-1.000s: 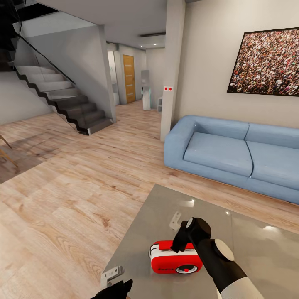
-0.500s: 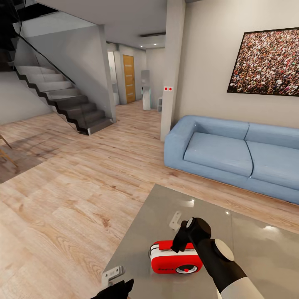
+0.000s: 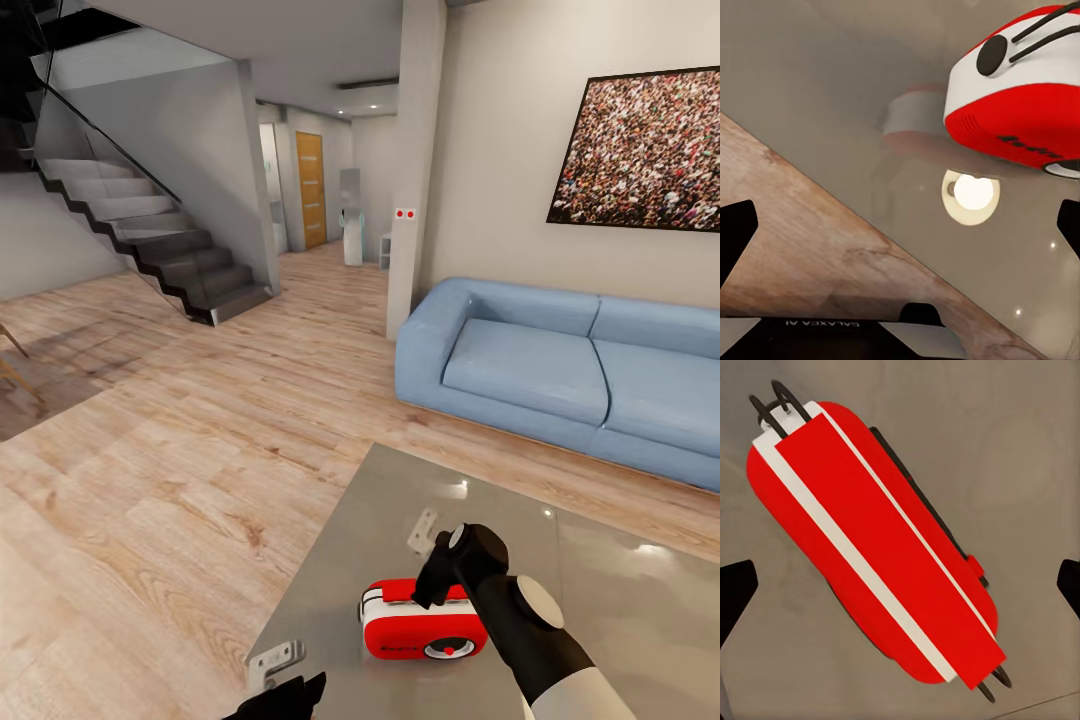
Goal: Turn on the radio receiver that's on the table in the living room.
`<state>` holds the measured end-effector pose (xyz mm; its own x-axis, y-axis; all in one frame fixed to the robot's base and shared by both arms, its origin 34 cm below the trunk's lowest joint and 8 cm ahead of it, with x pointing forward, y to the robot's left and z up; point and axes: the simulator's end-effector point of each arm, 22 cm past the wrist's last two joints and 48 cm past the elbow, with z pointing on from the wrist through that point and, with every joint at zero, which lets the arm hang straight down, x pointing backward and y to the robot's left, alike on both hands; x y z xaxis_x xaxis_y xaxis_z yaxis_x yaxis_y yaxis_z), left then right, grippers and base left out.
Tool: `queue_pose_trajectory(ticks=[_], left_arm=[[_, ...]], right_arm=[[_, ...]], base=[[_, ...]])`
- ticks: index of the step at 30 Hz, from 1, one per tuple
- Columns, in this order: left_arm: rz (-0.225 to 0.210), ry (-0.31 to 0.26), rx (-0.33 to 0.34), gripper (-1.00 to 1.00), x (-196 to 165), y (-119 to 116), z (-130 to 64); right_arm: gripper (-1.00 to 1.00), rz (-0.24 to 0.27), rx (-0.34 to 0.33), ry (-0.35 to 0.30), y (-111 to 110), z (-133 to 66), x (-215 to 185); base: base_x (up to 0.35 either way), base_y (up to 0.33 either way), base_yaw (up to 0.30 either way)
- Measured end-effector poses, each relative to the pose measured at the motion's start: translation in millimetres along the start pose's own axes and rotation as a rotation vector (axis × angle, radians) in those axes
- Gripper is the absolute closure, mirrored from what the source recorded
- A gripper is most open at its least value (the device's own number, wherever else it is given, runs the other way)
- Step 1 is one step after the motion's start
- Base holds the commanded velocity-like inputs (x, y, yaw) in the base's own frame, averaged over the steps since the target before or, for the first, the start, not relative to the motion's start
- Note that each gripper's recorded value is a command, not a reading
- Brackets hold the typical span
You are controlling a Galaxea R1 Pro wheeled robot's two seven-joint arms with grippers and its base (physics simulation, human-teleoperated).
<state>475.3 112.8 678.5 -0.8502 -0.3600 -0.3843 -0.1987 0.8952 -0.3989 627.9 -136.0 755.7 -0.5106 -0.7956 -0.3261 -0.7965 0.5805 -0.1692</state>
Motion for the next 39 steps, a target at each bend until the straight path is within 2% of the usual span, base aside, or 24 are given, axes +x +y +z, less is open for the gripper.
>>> queue_pose_trajectory(ticks=[20,29,39], left_arm=[[0.001,-0.001,-0.001,-1.00,9,11,22.9],[0.001,0.000,0.000,-1.00,10,11,22.9],[0.001,0.000,0.001,-1.00,13,14,30.7]], right_arm=[[-1.00,0.001,-0.002,-0.001,4,25.3,8],[-1.00,0.001,-0.002,-0.001,4,25.3,8],[-1.00,0.001,-0.002,-0.002,6,34.1,11]], base=[[0.000,0.000,0.000],[0.000,0.000,0.000],[0.000,0.000,0.000]])
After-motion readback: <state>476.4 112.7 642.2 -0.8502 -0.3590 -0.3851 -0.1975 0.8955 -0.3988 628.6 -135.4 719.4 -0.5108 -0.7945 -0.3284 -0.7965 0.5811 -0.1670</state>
